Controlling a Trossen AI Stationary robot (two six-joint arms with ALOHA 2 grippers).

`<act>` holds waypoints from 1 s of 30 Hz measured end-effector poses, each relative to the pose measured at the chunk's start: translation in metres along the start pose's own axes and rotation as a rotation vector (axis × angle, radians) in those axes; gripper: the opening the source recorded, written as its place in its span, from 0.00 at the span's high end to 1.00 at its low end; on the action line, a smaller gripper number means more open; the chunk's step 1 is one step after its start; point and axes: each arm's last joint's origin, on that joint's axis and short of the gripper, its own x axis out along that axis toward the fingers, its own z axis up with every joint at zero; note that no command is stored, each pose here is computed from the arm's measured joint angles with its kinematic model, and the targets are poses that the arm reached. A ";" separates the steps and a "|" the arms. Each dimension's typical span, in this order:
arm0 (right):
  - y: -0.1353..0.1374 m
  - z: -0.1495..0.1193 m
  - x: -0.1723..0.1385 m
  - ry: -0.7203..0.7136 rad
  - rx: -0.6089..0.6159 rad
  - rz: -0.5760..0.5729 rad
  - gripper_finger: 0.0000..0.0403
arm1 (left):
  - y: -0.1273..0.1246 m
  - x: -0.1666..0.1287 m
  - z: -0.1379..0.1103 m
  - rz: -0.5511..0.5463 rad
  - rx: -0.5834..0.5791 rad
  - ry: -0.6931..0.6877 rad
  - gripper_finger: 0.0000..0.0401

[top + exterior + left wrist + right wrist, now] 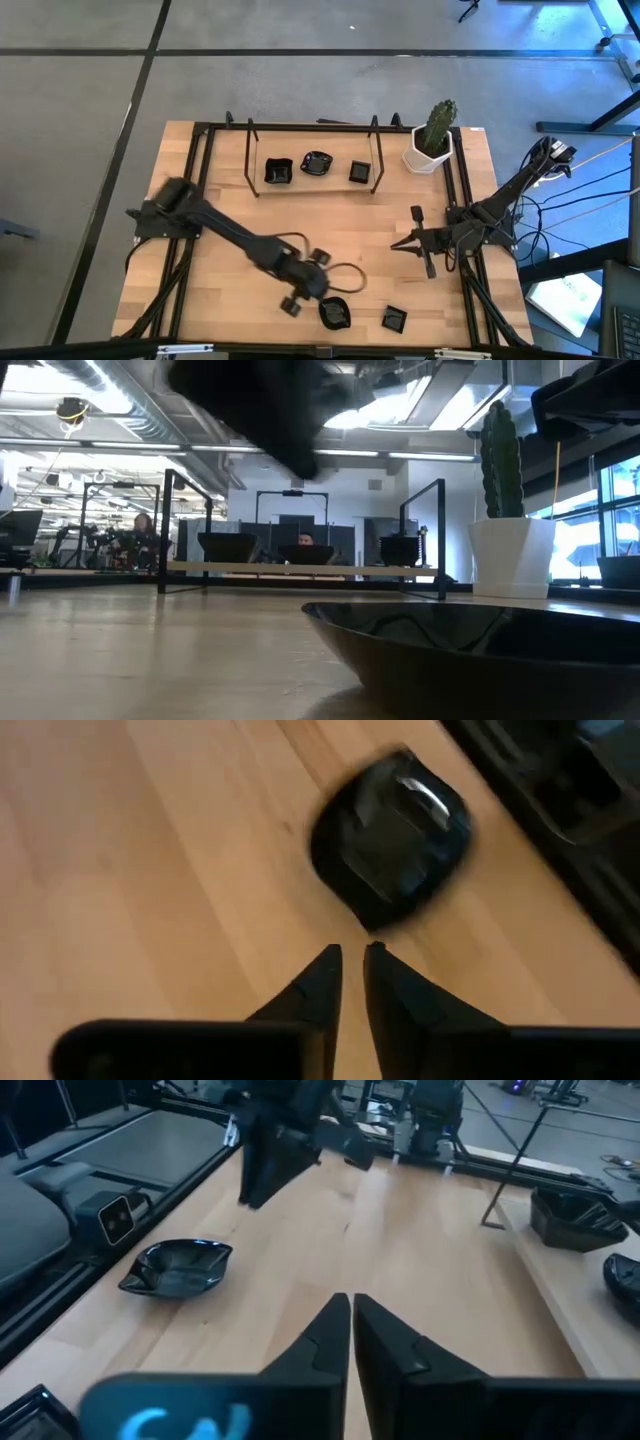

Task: Pick & Place Mini shaped plates
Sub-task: Stack the leaf-shaped plate on the top of the leaf-shaped plate on the shelf

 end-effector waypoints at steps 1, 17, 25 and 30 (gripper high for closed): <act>0.000 0.000 0.000 0.000 0.000 0.002 0.95 | 0.002 0.006 0.010 0.009 0.021 0.006 0.88; 0.002 -0.002 0.000 0.017 -0.003 0.078 0.94 | 0.049 0.057 0.037 -0.045 -0.200 0.058 0.61; 0.002 -0.002 0.000 0.019 -0.004 0.077 0.94 | 0.028 0.059 0.037 -0.114 -0.199 0.093 0.60; 0.002 -0.002 0.000 0.016 -0.002 0.077 0.94 | 0.021 0.064 0.034 -0.123 -0.207 0.111 0.60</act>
